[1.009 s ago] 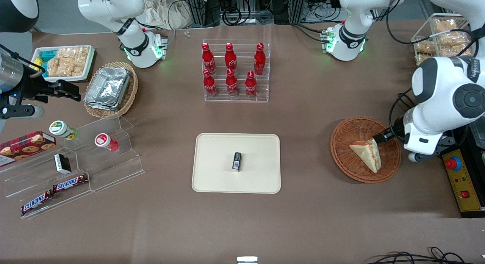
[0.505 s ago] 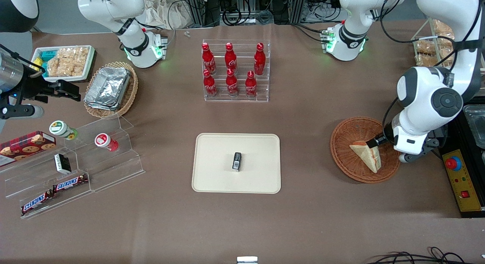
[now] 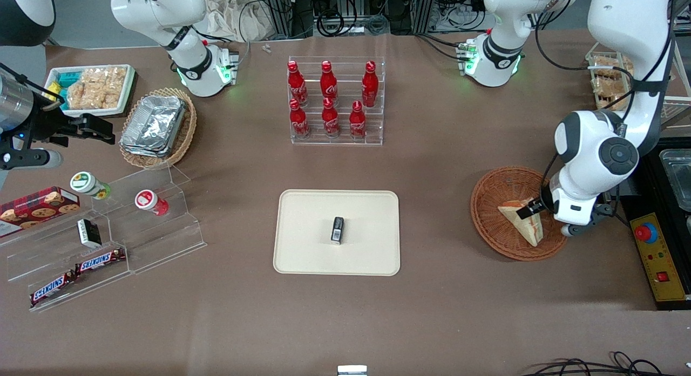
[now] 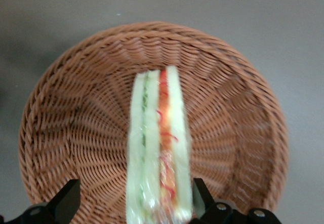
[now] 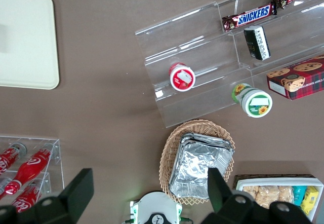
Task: Place sandwich from basket to tray
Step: 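Close the left gripper on the sandwich's upright edge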
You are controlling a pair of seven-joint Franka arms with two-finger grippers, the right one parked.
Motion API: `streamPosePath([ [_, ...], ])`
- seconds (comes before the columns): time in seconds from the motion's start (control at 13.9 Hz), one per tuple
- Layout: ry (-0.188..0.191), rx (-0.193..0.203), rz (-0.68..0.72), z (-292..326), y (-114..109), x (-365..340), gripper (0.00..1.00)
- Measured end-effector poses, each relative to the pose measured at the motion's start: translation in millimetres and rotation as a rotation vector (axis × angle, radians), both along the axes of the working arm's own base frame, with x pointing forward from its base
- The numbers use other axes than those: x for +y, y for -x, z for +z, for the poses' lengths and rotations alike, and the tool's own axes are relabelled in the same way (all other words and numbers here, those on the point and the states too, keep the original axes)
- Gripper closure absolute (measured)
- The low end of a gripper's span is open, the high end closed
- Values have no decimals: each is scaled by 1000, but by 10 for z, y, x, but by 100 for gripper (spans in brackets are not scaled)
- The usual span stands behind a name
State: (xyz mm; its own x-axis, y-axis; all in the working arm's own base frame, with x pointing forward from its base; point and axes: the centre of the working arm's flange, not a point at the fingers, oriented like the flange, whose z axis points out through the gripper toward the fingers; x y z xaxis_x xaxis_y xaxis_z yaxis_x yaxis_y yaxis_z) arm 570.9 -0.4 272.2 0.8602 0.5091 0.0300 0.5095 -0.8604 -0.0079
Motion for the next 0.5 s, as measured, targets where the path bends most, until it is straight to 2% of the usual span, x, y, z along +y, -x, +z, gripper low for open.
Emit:
streamPosePath([
  [0.29, 5, 3, 9, -175, 17, 63, 0],
  [0.5, 9, -9, 8, -250, 0, 47, 0],
])
